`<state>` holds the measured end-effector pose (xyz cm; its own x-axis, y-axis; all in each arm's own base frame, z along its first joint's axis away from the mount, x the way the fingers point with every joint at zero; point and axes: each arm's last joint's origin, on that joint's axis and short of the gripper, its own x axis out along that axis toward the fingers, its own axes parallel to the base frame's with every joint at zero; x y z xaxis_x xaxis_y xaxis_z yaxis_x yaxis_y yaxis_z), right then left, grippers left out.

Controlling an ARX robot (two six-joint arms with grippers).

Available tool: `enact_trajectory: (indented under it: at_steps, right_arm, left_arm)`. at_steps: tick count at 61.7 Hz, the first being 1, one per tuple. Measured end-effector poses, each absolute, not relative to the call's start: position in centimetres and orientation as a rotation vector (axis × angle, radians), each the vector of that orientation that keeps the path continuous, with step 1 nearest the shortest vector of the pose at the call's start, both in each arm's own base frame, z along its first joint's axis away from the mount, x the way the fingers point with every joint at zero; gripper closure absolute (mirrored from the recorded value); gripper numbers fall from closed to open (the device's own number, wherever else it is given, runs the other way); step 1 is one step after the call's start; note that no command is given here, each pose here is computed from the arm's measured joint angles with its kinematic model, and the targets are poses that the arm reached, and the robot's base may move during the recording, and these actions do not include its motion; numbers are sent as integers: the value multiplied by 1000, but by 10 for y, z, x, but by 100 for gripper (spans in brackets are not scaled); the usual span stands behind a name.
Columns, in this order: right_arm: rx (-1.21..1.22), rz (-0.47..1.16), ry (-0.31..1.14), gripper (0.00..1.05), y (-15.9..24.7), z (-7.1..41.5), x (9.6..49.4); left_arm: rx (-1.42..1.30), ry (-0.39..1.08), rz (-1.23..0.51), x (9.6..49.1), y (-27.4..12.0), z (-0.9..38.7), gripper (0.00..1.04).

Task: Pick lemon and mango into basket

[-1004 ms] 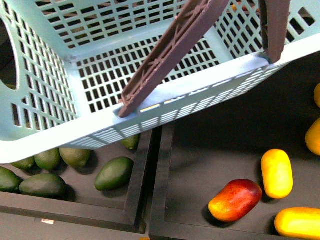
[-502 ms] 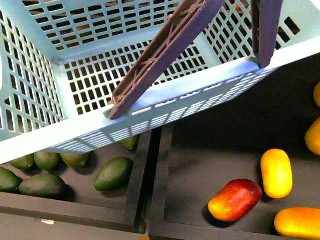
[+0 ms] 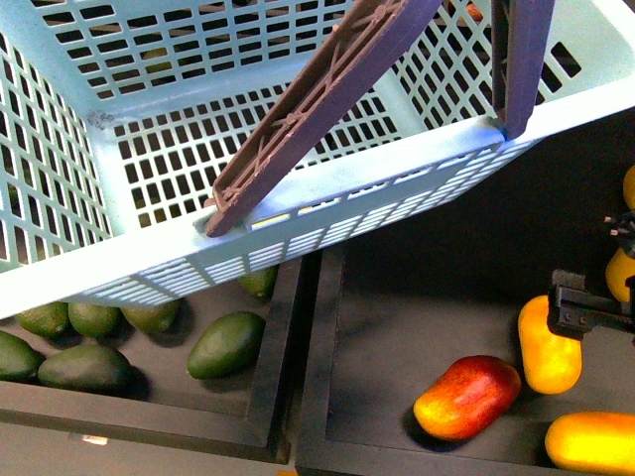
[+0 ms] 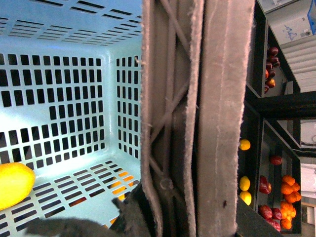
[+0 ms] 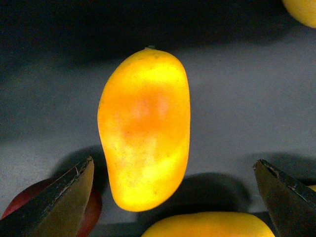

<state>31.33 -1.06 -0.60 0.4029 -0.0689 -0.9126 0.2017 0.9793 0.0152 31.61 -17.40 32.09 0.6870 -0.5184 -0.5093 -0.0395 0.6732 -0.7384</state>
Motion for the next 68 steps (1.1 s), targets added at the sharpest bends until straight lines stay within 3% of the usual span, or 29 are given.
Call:
enact_trajectory:
  at_steps: [31,54,63,68]
  right_arm:
    - [143,-148,1199,9,10,-33,341]
    - [185,-240,1230,9,7,-53,354]
    - [204,-258,1233,33,6,-55,356]
    - [216,-261,1228,40,5,-55,354]
  left_arm:
    - [-801,783,-307,316,-174,321,89]
    - [-802,784,-308,316,-174,321,89]
    - [-801,782,-305,316,-174,321,89]
    - [-801,782,-305,316,-174,321,89]
